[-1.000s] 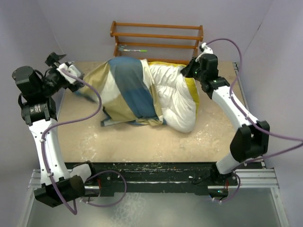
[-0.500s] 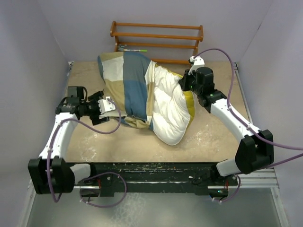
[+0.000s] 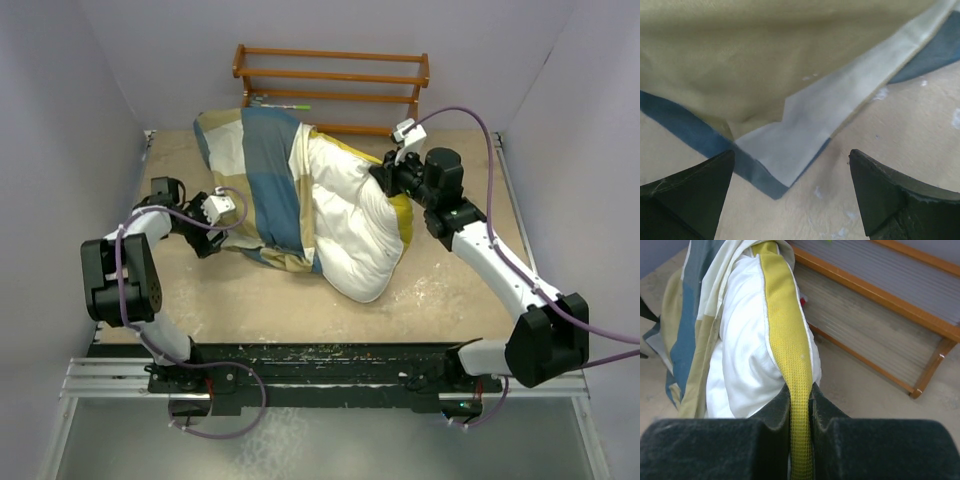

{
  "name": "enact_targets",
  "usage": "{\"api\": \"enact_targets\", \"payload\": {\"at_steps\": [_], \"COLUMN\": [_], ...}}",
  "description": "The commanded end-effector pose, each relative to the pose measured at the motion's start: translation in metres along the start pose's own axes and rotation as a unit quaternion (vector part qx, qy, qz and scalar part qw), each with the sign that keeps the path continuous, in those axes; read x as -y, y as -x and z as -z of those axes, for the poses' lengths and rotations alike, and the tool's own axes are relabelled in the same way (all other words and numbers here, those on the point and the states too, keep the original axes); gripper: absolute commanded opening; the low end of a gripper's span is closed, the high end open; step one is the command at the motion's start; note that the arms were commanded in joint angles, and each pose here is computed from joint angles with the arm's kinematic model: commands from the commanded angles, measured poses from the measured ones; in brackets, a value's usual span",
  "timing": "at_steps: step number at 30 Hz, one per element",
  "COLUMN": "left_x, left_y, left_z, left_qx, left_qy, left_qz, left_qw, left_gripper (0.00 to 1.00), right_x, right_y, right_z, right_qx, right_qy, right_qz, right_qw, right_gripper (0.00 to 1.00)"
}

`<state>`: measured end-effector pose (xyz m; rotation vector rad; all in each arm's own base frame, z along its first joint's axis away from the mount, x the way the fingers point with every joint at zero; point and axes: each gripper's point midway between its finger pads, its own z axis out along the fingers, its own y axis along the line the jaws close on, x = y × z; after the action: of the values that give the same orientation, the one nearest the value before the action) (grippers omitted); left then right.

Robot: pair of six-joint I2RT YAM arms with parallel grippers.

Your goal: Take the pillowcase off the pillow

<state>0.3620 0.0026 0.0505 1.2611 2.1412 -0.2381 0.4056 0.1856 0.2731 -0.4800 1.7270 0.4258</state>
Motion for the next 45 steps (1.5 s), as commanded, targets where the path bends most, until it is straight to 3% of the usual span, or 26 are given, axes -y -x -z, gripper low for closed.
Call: {"api": "enact_targets", "payload": {"at_steps": [1,9,10,12,13,14,18,23,28,34,38,45], "left_x": [-0.027,-0.048,-0.049,-0.048,-0.047,-0.048,-0.055,-0.087,-0.108,-0.113,-0.112,-0.117], "left_y": [0.001,-0.01,-0.011,-0.01,-0.01,-0.008,0.004,0.01,-0.042,-0.102,-0.101,-0.063], "left_z": [-0.015,-0.029,-0.03,-0.032,-0.032,-0.03,0.006,0.1,0.182,0.243,0.27,0.303], "left_qx": [0.007,-0.001,0.0,0.008,0.011,0.012,0.036,0.059,0.02,-0.019,-0.017,0.018], "left_qy": [0.035,0.065,0.063,0.055,0.05,0.052,0.088,0.193,0.265,0.328,0.351,0.394], "left_qz": [0.016,0.045,0.052,0.063,0.067,0.071,0.072,0.059,0.084,0.097,0.088,0.064], "left_qw": [0.999,0.997,0.997,0.996,0.996,0.996,0.993,0.978,0.96,0.939,0.932,0.917], "left_gripper": [0.98,0.72,0.64,0.33,0.11,0.0,0.0,0.0,0.0,0.0,0.0,0.0], "right_x": [-0.014,-0.027,-0.029,-0.033,-0.033,-0.03,-0.021,-0.002,0.018,0.046,0.09,0.163], "right_y": [0.065,0.055,0.052,0.047,0.049,0.054,0.079,0.123,0.157,0.186,0.195,0.188], "right_z": [0.006,0.002,0.002,0.003,0.003,0.003,0.007,0.017,0.046,0.1,0.142,0.215], "right_qx": [0.106,0.092,0.085,0.071,0.074,0.077,0.094,0.13,0.176,0.225,0.246,0.253], "right_qy": [0.04,0.077,0.083,0.094,0.093,0.083,0.056,0.003,-0.035,-0.12,-0.232,-0.422], "right_qz": [0.057,0.042,0.041,0.035,0.027,0.021,0.003,-0.027,-0.041,-0.028,-0.04,-0.073], "right_qw": [0.992,0.992,0.992,0.992,0.993,0.993,0.994,0.991,0.983,0.967,0.94,0.868], "right_gripper": [0.0,0.0,0.0,0.0,0.0,0.0,0.0,0.0,0.0,0.0,0.0,0.0]}}
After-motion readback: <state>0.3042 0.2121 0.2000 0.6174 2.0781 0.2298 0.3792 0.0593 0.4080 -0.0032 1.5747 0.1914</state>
